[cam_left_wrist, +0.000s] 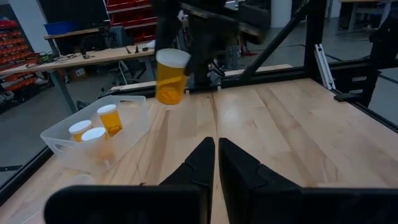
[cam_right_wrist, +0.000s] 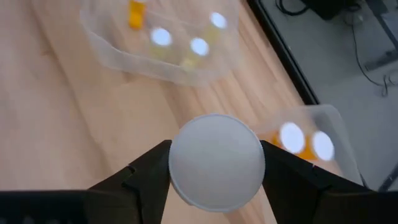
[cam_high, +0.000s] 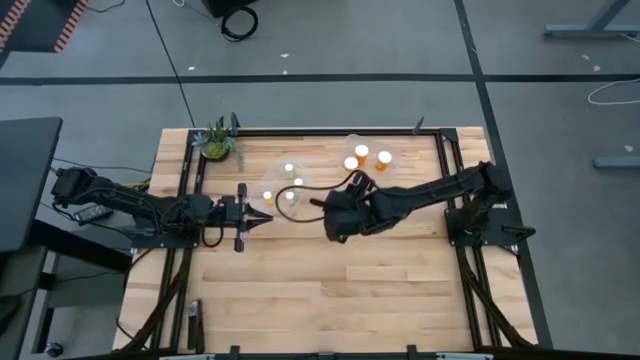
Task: Pick and place medicine bottles into bin by pill shape (circle, oval)
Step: Put the big orange pill bottle into the right transparent bin
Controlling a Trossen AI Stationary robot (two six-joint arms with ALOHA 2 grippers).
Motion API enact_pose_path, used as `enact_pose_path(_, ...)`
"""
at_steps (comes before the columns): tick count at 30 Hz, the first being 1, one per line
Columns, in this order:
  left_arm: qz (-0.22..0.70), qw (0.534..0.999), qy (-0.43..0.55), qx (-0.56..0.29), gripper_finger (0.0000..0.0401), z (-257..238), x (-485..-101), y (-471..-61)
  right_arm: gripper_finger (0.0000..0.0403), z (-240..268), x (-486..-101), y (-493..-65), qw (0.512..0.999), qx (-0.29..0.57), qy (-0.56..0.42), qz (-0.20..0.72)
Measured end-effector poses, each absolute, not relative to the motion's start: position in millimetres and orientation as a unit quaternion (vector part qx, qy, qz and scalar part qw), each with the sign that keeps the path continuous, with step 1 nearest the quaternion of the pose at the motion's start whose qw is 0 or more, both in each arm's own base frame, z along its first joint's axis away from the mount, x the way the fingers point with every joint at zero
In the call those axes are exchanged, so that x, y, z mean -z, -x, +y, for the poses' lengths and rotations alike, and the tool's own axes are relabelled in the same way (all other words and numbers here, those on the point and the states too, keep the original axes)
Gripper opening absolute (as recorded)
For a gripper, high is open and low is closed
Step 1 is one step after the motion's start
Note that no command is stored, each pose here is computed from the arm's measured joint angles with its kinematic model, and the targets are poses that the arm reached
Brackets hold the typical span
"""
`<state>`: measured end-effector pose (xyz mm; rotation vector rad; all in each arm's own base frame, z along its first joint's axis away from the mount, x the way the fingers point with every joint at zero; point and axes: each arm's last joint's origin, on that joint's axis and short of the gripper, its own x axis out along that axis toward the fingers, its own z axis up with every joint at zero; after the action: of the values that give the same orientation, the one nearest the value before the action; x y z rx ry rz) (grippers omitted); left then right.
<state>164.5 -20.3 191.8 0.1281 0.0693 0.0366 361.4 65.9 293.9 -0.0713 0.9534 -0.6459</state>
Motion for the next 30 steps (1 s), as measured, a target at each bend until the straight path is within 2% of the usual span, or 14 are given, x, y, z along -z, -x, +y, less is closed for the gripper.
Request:
enact_pose_path(7, 0.035, 0.997, -0.064, -0.018, 0.0034, -20.3, -191.8, -164.5, 0.0232, 30.3, -286.9, -327.0, 0.821, 0.349, 0.006, 0.452)
enact_pose_path(16, 0.035, 0.997, -0.064, -0.018, 0.0038, -20.3, -191.8, -164.5, 0.0232, -37.2, -306.5, -278.9, 0.800, 0.428, -0.109, 0.406)
enact_pose_path(23, 0.035, 0.997, -0.064, -0.018, 0.0028, -20.3, -191.8, -164.5, 0.0232, -77.3, -306.2, -275.8, 0.783, 0.460, -0.150, 0.391)
enact_pose_path(30, 0.034, 0.997, -0.064, -0.018, 0.0035, -20.3, -191.8, -164.5, 0.0232, -107.1, -282.4, -287.5, 0.757, 0.472, -0.171, 0.419)
